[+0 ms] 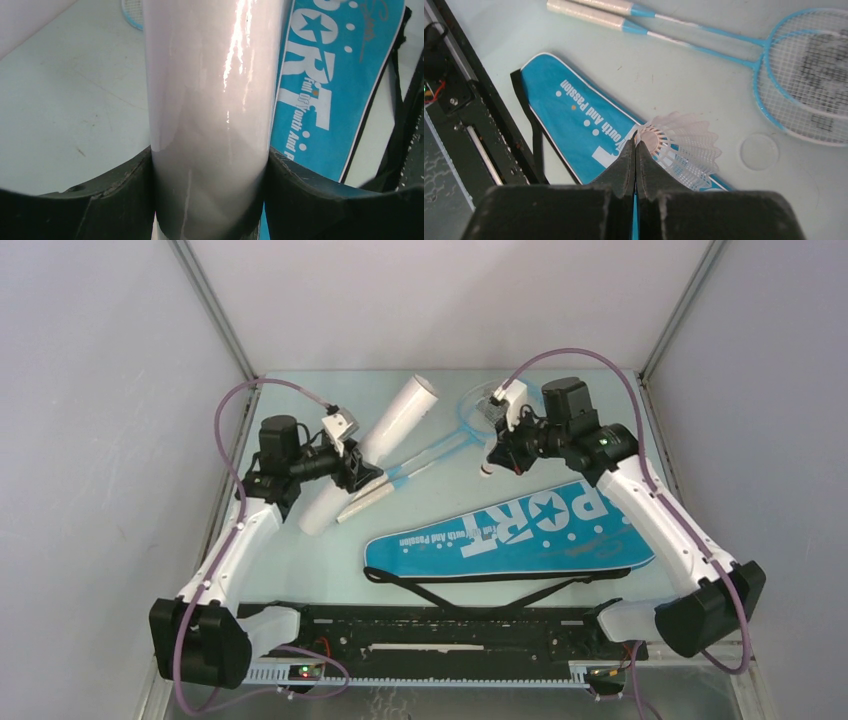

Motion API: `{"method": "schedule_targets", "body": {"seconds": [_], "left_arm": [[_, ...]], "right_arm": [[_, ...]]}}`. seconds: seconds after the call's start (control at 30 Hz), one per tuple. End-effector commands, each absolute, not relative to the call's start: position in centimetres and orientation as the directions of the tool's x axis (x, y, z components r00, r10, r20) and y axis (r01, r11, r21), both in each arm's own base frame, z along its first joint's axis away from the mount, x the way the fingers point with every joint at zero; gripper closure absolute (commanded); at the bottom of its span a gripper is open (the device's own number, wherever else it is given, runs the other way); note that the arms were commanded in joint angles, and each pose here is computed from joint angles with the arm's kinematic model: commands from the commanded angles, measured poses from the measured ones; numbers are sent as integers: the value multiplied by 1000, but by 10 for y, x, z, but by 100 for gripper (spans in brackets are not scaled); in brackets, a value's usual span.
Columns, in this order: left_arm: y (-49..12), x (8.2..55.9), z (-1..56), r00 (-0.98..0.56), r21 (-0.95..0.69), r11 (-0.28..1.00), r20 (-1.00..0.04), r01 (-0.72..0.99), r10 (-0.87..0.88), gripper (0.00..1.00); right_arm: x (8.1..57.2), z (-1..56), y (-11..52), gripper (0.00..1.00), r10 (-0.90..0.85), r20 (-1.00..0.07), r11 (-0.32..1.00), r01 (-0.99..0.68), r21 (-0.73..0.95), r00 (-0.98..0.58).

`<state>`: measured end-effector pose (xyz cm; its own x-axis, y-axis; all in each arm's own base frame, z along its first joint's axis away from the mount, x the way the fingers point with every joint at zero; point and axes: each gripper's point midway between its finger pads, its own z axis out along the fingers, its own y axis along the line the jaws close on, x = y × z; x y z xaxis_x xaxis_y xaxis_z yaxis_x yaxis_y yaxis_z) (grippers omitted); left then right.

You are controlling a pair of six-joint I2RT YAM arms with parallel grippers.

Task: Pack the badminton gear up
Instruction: Place the shuttlecock at the shuttle tube.

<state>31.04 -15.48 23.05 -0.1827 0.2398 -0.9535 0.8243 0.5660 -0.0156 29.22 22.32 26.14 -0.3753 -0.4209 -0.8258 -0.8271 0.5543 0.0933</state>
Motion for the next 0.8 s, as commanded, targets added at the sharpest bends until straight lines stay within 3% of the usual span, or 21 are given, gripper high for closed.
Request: {"method": "schedule_targets", "body": {"seconds": [0.0,0.77], "left_arm": [[-169,307,262,-34,100,464,-962,880,272,77],[-193,273,248,29,121,269,-945,956,325,76]], "right_arm": [[294,296,220,100,-318,-893,577,-812,85,-319],[294,346,189,100,-168,-956,668,-741,70,-242]]}}
